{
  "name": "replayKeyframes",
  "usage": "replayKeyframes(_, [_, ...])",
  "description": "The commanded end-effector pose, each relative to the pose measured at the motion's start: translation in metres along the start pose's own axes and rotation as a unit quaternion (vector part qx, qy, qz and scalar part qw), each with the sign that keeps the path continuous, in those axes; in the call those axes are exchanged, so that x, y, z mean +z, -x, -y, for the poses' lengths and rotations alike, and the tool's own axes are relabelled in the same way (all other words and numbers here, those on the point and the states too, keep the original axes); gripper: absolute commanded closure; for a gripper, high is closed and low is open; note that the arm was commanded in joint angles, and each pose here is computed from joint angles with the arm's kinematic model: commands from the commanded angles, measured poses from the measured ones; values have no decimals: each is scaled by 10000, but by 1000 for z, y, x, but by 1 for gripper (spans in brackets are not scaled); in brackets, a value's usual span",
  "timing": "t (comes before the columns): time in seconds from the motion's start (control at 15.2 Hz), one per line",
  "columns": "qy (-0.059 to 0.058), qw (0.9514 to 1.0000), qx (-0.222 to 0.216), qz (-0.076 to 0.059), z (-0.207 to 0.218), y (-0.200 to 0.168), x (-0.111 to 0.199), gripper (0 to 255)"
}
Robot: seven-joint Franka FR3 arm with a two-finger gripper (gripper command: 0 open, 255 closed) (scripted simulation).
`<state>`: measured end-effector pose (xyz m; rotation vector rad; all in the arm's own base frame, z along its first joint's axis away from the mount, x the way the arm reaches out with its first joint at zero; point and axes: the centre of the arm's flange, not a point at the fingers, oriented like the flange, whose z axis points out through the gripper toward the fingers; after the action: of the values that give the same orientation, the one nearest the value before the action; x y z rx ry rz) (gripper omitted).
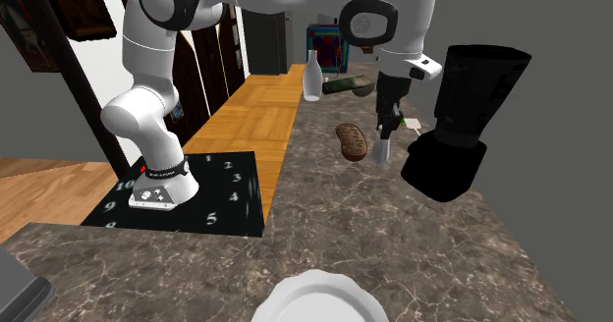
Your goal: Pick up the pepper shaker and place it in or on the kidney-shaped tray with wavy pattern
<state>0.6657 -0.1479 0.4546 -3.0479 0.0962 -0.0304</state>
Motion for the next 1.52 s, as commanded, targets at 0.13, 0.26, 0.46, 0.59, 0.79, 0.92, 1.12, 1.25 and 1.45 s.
replayKeyframes(0.13, [0,10000,0,2,1,-1,-21,255])
replayKeyframes(0.26, [0,10000,0,2,2,-1,-32,255])
replayKeyframes(0.46, [0,10000,0,2,28,4,-35,255])
replayKeyframes(0.59, [0,10000,0,2,54,10,-38,255])
replayKeyframes(0.79, [0,10000,0,2,92,17,-43,255])
replayKeyframes(0.92, [0,10000,0,2,118,23,-46,255])
replayKeyframes(1.12, [0,10000,0,2,157,31,-50,255])
replayKeyframes(1.25, [0,10000,0,2,182,36,-53,255])
replayKeyframes(1.45, [0,10000,0,2,199,40,-45,255])
